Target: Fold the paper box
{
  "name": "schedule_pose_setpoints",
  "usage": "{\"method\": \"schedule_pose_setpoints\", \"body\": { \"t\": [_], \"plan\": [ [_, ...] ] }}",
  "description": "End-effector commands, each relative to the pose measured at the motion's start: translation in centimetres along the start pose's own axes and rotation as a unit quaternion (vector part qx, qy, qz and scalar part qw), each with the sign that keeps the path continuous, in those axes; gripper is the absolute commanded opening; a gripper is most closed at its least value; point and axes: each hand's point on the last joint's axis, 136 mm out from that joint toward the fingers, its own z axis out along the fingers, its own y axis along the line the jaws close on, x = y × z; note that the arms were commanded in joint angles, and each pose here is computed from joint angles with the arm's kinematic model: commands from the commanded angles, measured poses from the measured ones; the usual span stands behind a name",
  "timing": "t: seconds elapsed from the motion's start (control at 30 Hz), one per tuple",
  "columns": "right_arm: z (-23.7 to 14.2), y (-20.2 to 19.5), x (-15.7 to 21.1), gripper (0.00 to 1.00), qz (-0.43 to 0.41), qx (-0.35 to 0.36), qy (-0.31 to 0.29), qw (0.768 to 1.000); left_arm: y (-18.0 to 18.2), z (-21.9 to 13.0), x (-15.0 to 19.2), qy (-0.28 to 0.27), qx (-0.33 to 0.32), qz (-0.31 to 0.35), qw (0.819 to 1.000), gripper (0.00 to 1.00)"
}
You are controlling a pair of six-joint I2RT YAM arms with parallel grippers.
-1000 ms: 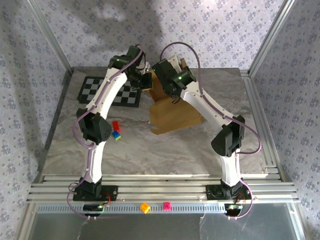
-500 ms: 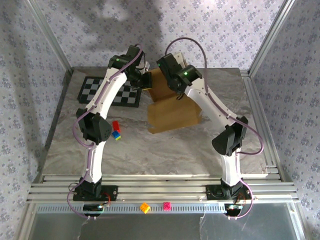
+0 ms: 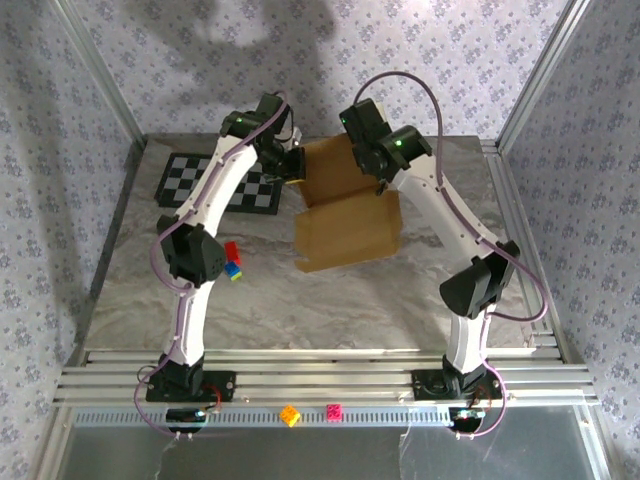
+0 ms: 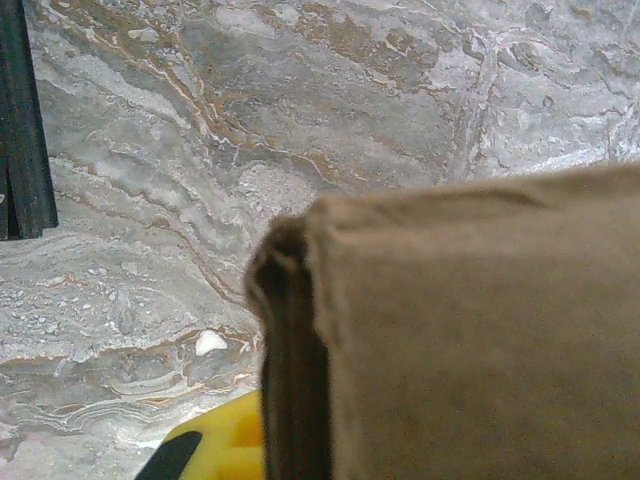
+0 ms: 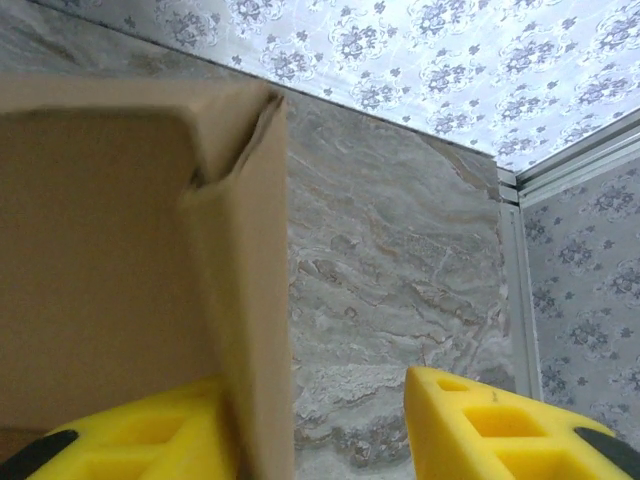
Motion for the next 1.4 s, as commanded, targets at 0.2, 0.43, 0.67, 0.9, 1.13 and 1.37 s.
{"method": "schedule_pose_setpoints", "body": {
  "t": [0.2,0.43,0.67,0.9,1.13,1.37],
  "plan": [
    [1.3,0.3,0.8,0.43,0.002,0.013,0.016,1.000,-0.3,-0.4,0.3,0.007,0.002,0.004,1.000,0.00],
    [1.1,0.3,-0.1,0.09,-0.004,0.051,0.006,0.999,0.1,-0.3,0.4,0.009,-0.006,0.001,1.000,0.00],
    [0.3,-0.2,0.0,0.00,-0.006,0.083,0.004,0.997,1.4,-0.5,0.3,-0.001,-0.047,-0.009,0.999,0.00],
    [0.3,-0.3,0.7,0.00,0.002,0.090,0.026,0.996,2.6,-0.5,0.7,0.004,-0.080,-0.025,0.996,0.00],
    [0.1,0.0,1.2,0.00,0.006,0.097,0.038,0.995,3.9,-0.5,1.2,0.011,-0.120,-0.040,0.992,0.00],
    [-0.8,1.2,1.5,0.00,0.018,0.087,0.040,0.995,4.0,-0.4,1.0,0.003,-0.128,-0.052,0.990,0.00]
  ]
}}
